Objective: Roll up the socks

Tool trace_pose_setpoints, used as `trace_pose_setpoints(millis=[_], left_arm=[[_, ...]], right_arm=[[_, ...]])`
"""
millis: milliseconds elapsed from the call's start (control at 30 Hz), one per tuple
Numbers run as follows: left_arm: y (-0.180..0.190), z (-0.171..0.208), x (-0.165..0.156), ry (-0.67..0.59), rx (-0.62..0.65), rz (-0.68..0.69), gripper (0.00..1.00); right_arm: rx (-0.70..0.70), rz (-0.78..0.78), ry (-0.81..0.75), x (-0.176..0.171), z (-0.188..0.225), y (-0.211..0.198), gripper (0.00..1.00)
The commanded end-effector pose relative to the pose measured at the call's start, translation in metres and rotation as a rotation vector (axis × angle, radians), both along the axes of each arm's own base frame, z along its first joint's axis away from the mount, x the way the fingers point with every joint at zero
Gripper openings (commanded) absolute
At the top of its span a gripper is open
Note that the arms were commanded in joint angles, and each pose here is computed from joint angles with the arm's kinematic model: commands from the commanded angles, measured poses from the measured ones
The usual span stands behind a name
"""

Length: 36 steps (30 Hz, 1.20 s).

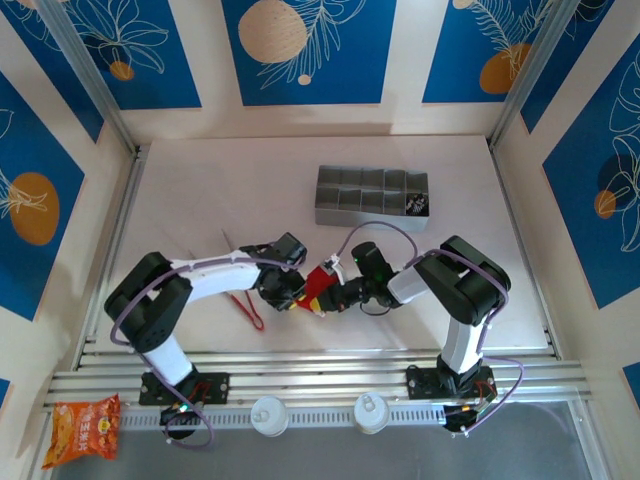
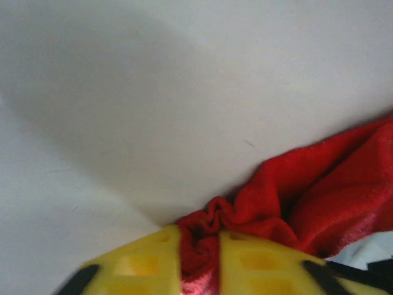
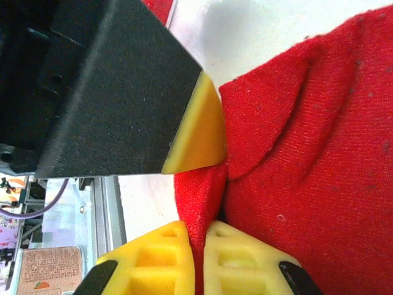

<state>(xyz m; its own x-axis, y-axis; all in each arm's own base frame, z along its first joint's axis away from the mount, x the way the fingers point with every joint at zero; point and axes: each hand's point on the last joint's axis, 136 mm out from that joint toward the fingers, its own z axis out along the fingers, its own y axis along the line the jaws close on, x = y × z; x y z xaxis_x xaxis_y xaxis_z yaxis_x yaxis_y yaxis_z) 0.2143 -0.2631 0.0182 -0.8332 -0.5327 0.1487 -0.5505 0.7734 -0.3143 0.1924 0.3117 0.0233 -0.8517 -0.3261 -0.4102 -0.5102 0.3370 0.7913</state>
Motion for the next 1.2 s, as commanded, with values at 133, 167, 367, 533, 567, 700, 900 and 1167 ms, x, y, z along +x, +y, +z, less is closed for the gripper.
trace_pose_setpoints(millis=[133,167,367,533,567,700,900,1167], left_arm=[[0.016,-0.023,-0.045,0.259,0.155,0.036,0.0],[0.019,-0.022,-0.049,0.277,0.169,0.056,0.0],[0.027,-0.009,-0.053,0.347,0.265,0.116,0.0],[0.027,-0.003,-0.048,0.369,0.32,0.126,0.0],[0.027,-0.003,-0.048,0.381,0.33,0.13,0.0],[0.026,-0.003,-0.044,0.388,0.344,0.132,0.0],[0.033,0.0,-0.036,0.404,0.346,0.159,0.0],[0.041,0.0,-0.031,0.437,0.33,0.18,0.0]], right_arm=[[-0.45,0.047,-0.164,-0.025,-0.058,-0.04,0.13],[-0.459,0.046,-0.237,-0.023,-0.052,-0.038,0.21],[-0.494,-0.03,-0.644,-0.011,-0.003,-0.032,0.44],[-0.546,-0.06,-0.844,-0.018,0.021,-0.033,0.53],[-0.56,-0.048,-0.876,-0.022,0.023,-0.032,0.53],[-0.601,-0.021,-0.994,-0.026,0.032,-0.025,0.56],[-0.628,0.066,-1.08,-0.032,0.027,-0.011,0.56],[-0.634,0.186,-1.215,-0.026,0.027,0.027,0.54]])
